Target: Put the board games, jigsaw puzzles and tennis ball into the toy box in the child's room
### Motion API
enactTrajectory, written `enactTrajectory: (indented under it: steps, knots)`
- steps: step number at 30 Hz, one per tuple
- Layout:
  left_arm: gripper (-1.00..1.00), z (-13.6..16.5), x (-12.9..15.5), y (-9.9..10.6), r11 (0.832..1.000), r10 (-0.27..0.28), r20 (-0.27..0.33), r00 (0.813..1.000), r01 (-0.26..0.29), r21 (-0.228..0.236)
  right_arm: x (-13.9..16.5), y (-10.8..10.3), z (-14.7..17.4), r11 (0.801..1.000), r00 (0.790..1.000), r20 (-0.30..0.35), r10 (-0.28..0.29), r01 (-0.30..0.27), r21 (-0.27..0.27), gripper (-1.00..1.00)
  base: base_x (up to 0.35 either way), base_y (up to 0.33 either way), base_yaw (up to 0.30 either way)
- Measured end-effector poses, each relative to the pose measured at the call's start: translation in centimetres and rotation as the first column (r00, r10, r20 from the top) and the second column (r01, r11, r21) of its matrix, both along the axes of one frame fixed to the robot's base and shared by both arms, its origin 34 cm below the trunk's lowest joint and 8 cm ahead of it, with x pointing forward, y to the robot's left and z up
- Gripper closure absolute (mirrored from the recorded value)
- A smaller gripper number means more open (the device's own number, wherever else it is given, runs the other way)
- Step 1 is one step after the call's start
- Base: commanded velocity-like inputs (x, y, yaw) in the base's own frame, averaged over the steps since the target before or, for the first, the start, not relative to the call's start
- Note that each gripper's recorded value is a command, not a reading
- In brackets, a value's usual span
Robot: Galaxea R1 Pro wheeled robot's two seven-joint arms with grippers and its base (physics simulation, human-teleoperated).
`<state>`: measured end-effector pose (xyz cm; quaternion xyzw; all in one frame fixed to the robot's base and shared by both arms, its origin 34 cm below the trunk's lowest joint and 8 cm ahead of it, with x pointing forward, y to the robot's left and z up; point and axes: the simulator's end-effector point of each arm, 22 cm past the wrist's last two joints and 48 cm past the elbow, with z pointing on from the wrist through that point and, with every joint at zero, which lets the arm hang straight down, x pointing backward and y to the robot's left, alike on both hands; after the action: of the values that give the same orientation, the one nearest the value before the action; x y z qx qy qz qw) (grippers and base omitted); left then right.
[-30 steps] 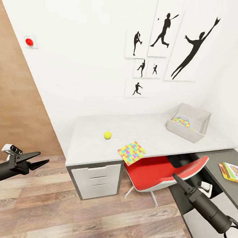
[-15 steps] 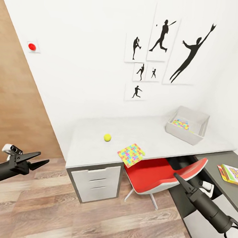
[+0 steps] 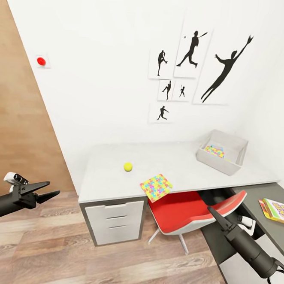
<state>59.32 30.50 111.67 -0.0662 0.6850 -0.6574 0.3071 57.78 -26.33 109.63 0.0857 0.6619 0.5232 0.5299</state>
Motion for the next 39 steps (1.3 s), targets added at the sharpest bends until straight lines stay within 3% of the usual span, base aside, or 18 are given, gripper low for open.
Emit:
enactTrajectory:
  steps: [39]
  knots:
    - [-1.0, 2.8, -0.9, -0.7, 1.0, -0.009, 0.058, 0.998, 0.01, -0.01, -0.7, -0.2, 3.0, 1.0, 0.998, 0.066, -0.005, 0.005, 0.0, -1.0, 0.0, 0.0, 0.0]
